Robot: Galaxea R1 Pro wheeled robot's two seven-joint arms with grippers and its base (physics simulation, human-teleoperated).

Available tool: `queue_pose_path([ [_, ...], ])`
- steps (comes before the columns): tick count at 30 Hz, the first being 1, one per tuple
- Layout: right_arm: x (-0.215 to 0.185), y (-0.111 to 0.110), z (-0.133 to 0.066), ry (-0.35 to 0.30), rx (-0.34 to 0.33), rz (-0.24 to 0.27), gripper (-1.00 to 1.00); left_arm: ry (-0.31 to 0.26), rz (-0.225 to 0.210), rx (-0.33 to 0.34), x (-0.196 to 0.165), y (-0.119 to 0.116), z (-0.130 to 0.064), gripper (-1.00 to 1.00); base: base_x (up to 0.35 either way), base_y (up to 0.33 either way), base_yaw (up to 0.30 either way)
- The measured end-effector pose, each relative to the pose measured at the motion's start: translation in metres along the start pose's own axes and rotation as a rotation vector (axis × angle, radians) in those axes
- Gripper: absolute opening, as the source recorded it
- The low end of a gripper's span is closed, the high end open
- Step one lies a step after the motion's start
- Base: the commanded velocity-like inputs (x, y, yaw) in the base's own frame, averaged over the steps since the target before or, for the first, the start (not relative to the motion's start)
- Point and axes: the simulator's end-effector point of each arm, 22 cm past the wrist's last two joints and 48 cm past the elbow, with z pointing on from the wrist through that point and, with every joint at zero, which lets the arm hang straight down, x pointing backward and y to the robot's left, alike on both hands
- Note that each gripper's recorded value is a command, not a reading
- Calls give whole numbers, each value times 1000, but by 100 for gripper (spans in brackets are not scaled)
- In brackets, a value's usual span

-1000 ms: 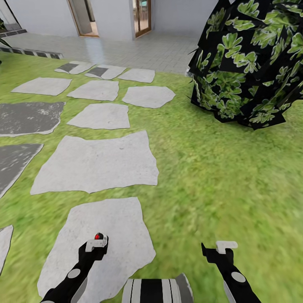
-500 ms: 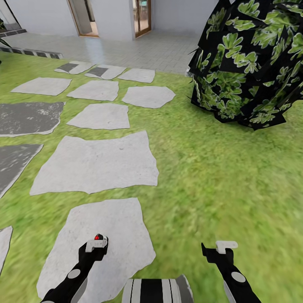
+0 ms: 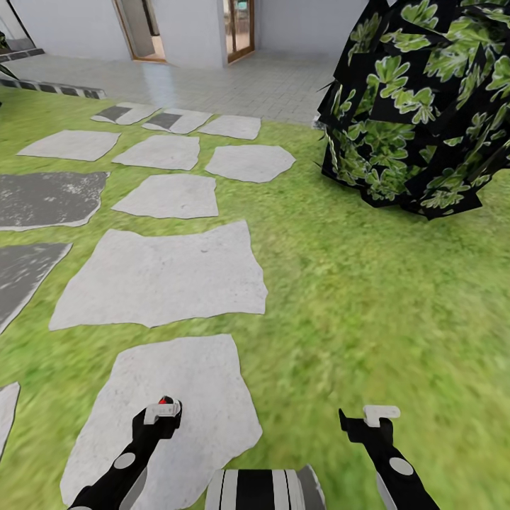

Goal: In the garden, pick up the pesticide atomizer on the floor and spray pesticide onto both trees until each tree trunk is fully covered.

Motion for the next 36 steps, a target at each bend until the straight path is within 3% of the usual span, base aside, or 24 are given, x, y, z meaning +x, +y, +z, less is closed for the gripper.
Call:
queue_pose_path([
  [36, 0, 0, 0, 1, 0, -1, 100, -6, 3, 3, -3, -2, 0, 100, 7, 0, -8],
])
